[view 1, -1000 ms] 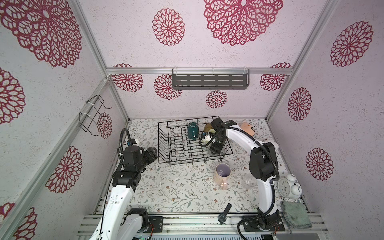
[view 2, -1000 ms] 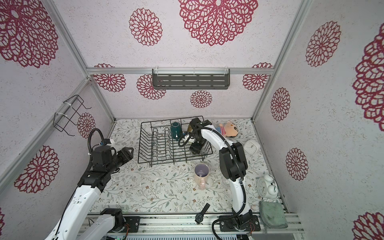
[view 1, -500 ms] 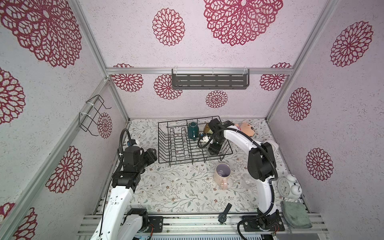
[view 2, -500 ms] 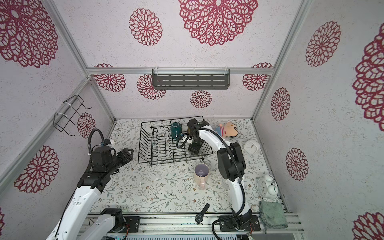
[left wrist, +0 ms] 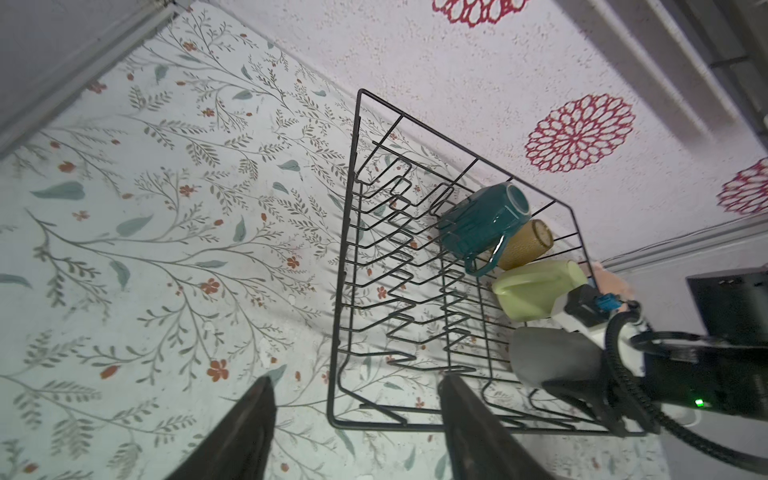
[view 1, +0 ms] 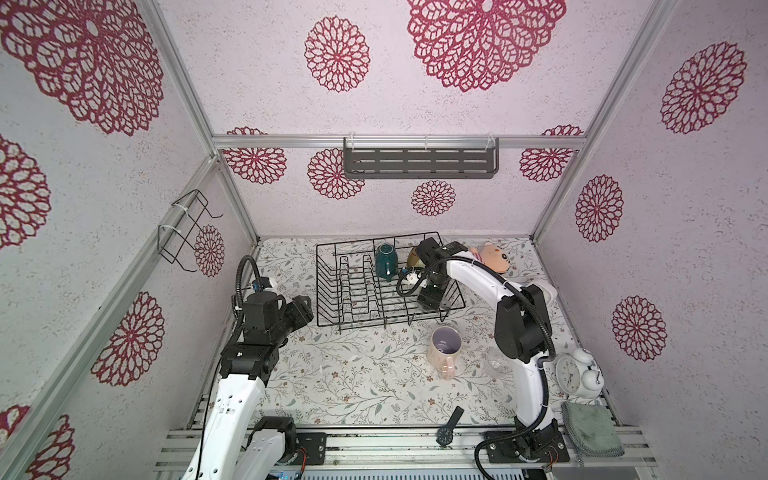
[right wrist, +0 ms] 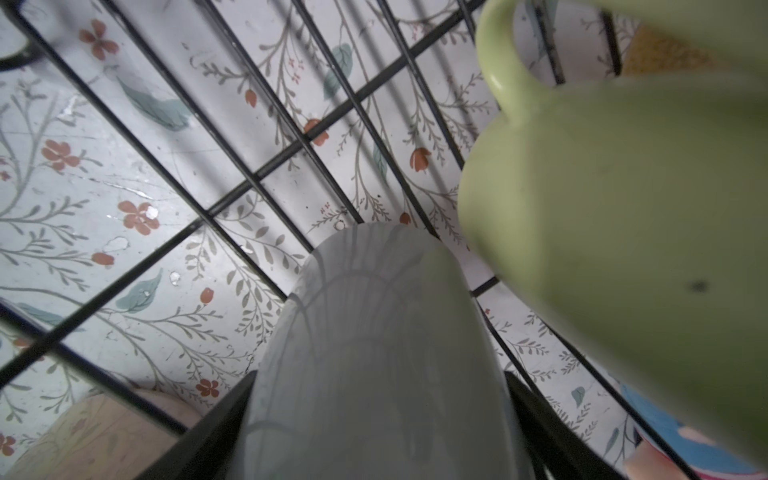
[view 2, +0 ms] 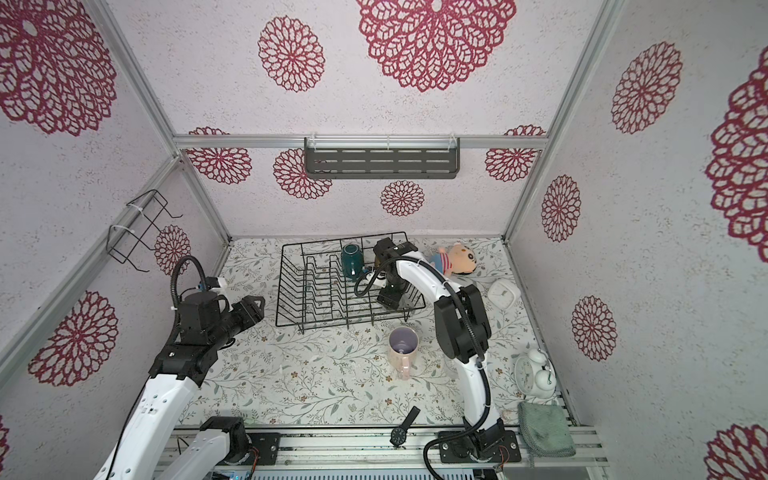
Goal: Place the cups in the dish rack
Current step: 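Set the cream mug upside down in the rack and open the right gripper, then grasp the pink pearly mug on the table with the left gripper while the right withdraws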
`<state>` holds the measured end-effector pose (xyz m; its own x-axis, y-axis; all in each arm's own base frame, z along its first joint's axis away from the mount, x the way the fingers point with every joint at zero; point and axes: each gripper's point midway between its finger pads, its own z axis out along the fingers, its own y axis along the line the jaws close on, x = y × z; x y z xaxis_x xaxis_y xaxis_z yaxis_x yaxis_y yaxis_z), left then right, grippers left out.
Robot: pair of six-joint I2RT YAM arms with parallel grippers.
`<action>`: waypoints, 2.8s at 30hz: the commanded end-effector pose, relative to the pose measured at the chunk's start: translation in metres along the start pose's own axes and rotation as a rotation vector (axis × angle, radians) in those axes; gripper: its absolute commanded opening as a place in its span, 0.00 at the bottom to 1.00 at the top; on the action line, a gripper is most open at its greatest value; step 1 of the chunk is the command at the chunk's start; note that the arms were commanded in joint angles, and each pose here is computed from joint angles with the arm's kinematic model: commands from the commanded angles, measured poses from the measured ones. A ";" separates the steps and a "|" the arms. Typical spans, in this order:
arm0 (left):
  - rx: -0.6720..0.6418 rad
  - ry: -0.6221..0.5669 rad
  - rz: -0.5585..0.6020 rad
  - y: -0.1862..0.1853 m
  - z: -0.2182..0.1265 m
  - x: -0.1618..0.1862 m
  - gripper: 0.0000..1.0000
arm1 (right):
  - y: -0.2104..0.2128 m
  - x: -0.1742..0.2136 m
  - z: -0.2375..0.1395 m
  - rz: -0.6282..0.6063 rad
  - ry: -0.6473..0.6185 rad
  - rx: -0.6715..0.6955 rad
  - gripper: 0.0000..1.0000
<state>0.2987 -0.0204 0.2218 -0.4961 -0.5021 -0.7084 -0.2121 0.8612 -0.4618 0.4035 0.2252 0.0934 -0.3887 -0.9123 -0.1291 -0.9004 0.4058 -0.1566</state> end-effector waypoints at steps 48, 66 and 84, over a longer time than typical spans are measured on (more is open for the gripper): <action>0.627 0.347 0.507 -0.198 -0.022 0.125 0.97 | -0.076 0.188 -0.222 1.043 -1.131 1.108 0.99; 0.541 0.718 0.839 -0.231 0.007 0.234 0.97 | -0.054 0.223 -0.108 0.999 -1.012 1.051 0.99; 0.393 0.776 0.832 -0.242 0.048 0.272 0.87 | -0.054 0.232 -0.106 1.031 -0.971 1.085 0.99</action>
<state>0.2526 -0.3618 0.1190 -0.7602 0.4952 -0.4206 0.6235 0.7379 -0.2582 0.3423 -0.0094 0.1609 -0.1069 -0.1079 -0.9884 0.2511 0.9589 -0.1319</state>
